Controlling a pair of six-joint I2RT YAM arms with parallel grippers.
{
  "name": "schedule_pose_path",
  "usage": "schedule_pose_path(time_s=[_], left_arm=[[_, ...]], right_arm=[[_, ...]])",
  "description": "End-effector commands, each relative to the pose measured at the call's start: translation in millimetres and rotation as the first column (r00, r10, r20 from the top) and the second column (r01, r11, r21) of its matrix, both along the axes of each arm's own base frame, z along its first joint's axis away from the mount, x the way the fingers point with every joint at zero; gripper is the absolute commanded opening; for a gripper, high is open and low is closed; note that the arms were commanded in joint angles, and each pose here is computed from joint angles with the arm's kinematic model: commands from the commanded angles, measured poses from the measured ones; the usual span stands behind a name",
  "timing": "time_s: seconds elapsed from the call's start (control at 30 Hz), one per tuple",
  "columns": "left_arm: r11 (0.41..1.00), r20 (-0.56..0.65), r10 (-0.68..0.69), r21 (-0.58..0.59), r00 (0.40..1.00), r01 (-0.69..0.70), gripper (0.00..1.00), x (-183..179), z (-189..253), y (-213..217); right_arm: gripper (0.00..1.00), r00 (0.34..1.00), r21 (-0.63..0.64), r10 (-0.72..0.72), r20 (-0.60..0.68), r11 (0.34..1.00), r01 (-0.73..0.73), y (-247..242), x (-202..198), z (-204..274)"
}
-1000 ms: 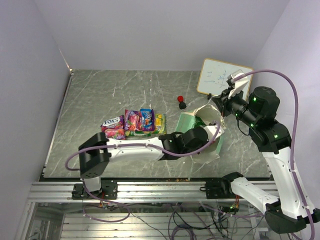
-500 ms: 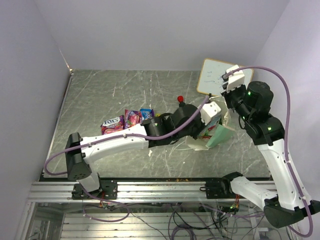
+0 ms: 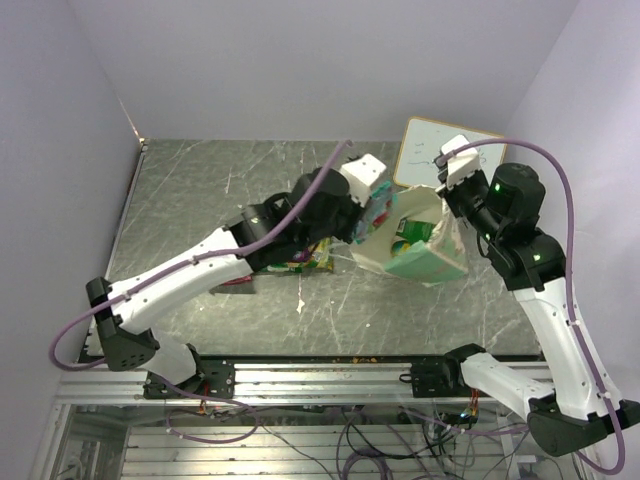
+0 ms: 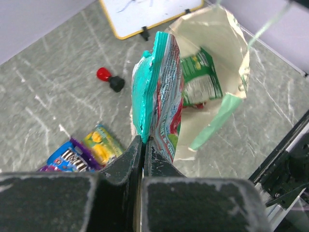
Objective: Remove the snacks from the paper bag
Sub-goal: Place the snack at the center of the board.
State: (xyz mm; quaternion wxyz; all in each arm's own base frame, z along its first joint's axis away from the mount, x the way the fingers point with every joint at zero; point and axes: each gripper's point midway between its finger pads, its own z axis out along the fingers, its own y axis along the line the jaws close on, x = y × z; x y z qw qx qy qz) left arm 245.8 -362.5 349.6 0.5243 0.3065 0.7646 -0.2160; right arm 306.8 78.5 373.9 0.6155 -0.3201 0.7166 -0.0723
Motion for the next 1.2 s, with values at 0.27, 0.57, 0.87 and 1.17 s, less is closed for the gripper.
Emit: schedule_pose_path(time_s=[0.27, 0.57, 0.87, 1.17], left_arm=[[0.951, -0.058, 0.178, -0.247, 0.982, -0.187, 0.07, 28, 77, 88], [0.679, -0.074, 0.734, 0.097, 0.675, -0.728, 0.07, 83, 5, 215], [0.448, 0.003, 0.868, 0.425, 0.497, -0.786, 0.07, 87, -102, 290], [0.378, 0.019, 0.854, 0.664, 0.520, -0.645, 0.07, 77, -202, 309]], right_arm=[[0.00, 0.971, 0.289, 0.200, -0.131, 0.944, -0.156, 47, -33, -45], [0.00, 0.979, 0.237, 0.166, -0.117, 0.962, -0.135, 36, -35, -35], [0.00, 0.985, 0.214, 0.144, -0.093, 0.969, -0.122, 29, -40, -25], [0.00, 0.989, 0.202, 0.134, -0.069, 0.972, -0.118, 26, -41, -14]])
